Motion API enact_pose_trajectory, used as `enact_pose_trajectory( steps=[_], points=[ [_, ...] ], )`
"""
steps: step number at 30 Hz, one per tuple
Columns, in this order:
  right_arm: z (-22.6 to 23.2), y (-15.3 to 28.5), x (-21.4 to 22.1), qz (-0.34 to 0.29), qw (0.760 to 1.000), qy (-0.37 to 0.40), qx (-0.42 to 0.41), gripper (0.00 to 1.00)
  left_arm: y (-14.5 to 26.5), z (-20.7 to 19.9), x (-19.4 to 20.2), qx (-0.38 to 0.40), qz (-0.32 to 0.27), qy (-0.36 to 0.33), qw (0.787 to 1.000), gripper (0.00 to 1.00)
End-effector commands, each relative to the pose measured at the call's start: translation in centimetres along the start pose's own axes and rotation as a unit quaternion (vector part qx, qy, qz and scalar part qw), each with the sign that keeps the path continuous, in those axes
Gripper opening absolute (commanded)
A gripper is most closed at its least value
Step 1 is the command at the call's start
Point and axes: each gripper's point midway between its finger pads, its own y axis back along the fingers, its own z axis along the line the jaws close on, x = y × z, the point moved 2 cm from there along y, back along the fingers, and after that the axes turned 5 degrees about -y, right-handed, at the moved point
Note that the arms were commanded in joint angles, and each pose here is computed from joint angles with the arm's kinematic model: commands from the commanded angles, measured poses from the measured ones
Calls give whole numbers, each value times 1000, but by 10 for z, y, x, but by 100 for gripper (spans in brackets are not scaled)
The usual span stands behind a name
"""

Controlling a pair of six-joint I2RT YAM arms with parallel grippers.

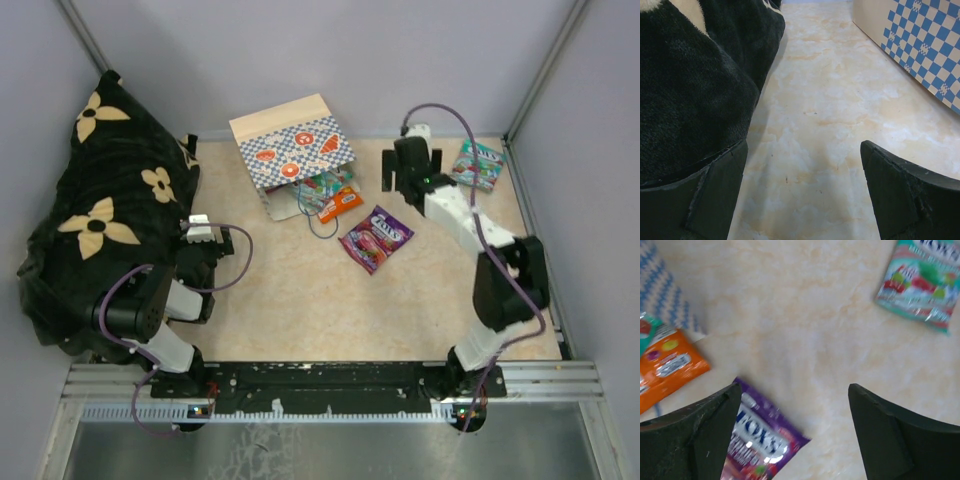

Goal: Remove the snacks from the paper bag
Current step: Adjust the snack at the center of the board.

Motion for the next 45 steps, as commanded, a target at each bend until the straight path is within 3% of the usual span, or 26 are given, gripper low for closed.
enact_pose_trajectory(
  steps=[1, 3, 7, 15, 18, 22, 25, 28, 31, 34, 36, 39, 45],
  points=[
    [48, 56, 5, -86, 939, -316, -100, 86, -3, 0, -6, 1, -13, 9, 1000, 100],
    [61, 52, 38, -65, 947, -311, -54, 88, -4, 0, -6, 1, -13, 10, 1000, 100],
    [85, 22, 90, -5, 939, -342, -24, 89, -4, 0, -7, 0, -13, 10, 1000, 100],
    [104, -3, 142, 57, 932, -359, -11, 89, -4, 0, -7, 1, -14, 10, 1000, 100],
    [101, -5, 149, 58, 943, -328, -9, 89, -4, 0, -7, 1, -14, 10, 1000, 100],
    [99, -12, 155, 57, 972, -228, -31, 93, -4, 0, -6, 1, -13, 9, 1000, 100],
    [110, -19, 153, 60, 982, -133, -121, 94, -4, 0, -6, 1, -13, 10, 1000, 100],
    [112, -29, 146, 63, 977, -42, -200, 96, -4, 0, -7, 1, -14, 10, 1000, 100],
    [106, -38, 121, 73, 955, -47, -283, 96, -3, 0, -6, 1, -13, 9, 1000, 100],
    [103, -29, 73, 37, 934, -79, -346, 94, -4, 0, -6, 0, -13, 10, 1000, 100],
    [100, -17, 43, 8, 936, -87, -340, 95, -4, 0, -7, 1, -13, 9, 1000, 100],
    [89, 3, 14, -36, 962, -104, -250, 98, -4, 0, -7, 1, -14, 10, 1000, 100],
    [101, 50, 44, -69, 981, -126, -127, 99, -4, 0, -7, 0, -14, 9, 1000, 100]
  ],
)
